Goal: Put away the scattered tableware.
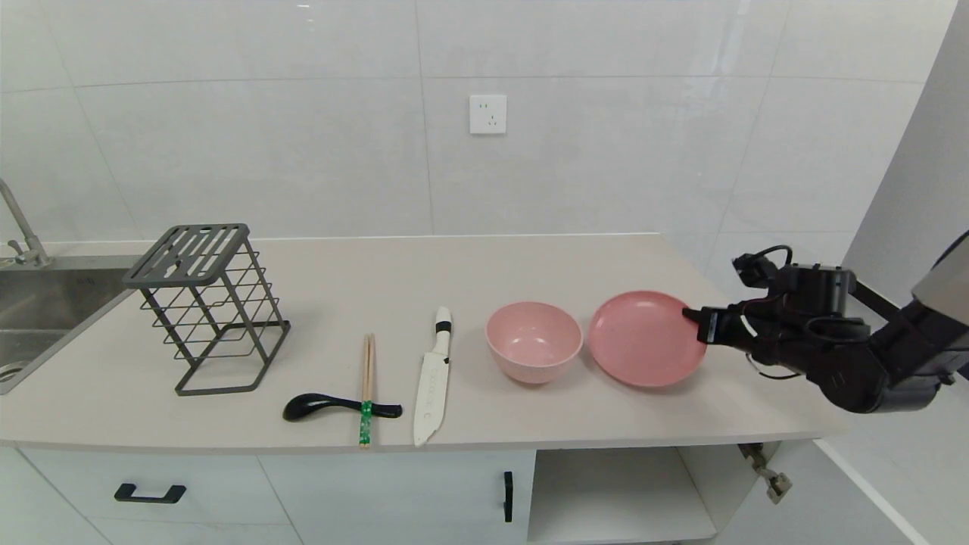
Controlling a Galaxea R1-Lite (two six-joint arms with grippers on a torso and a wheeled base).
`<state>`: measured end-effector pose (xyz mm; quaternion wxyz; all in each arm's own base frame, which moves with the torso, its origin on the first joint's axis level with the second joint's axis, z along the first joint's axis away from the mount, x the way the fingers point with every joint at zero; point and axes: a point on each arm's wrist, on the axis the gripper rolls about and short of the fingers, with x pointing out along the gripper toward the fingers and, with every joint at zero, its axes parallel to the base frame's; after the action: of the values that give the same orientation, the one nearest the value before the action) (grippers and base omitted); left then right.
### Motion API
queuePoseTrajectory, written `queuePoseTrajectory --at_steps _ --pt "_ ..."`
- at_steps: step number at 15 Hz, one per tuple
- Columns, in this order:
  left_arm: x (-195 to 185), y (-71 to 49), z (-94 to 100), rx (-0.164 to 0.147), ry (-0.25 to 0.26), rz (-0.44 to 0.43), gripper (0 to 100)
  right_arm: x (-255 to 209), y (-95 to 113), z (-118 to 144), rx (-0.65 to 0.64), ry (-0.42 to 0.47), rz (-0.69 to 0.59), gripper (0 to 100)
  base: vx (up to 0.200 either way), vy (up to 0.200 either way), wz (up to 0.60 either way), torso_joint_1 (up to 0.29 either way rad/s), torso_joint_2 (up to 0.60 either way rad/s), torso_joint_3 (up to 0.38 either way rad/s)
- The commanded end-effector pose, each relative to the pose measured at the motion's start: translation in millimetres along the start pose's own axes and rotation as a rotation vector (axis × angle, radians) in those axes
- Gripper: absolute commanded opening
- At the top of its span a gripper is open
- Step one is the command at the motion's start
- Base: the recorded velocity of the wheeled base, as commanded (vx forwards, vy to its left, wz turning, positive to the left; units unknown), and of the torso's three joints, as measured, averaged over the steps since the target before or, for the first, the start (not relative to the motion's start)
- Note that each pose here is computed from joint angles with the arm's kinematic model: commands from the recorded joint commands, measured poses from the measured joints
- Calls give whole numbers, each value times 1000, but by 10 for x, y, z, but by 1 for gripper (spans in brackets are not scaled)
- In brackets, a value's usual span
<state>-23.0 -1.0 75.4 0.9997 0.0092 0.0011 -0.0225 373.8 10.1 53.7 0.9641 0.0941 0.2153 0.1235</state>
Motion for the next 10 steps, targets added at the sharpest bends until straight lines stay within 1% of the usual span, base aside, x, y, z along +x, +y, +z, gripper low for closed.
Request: queuePoseTrajectory --at_steps 1,2,3,4,5,6,7,8,9,10 --pt "1 0 -1 -2 2 -1 100 -245 138 618 32 -203 37 0 0 0 0 0 0 0" --pt "1 -2 -1 0 2 -9 100 -400 208 850 41 -281 54 0 0 0 0 0 0 0" --pt "1 -7 2 6 -2 -32 100 -500 245 912 36 -304 59 0 0 0 0 0 0 0" --pt "-15 -9 86 2 -52 -42 100 -589 288 948 30 -318 68 0 0 0 0 0 0 0" --pt "-161 -9 645 2 -304 -30 100 -708 336 985 21 -333 88 0 0 0 0 0 0 0" --pt "-186 -5 1158 18 -422 -24 100 -833 391 1024 12 -349 108 0 0 0 0 0 0 0" --pt "-186 -3 1334 21 -451 -31 100 -888 419 1026 7 -350 119 0 0 0 0 0 0 0" --pt "-82 -6 1432 17 -395 -155 100 -1108 548 993 -2 -349 151 0 0 0 0 0 0 0" --pt "-59 -7 1426 14 -380 -171 100 -1131 563 989 -3 -348 154 0 0 0 0 0 0 0" --pt "296 -15 1254 -96 -137 -313 100 -1407 681 930 -6 -326 181 0 0 0 0 0 0 0"
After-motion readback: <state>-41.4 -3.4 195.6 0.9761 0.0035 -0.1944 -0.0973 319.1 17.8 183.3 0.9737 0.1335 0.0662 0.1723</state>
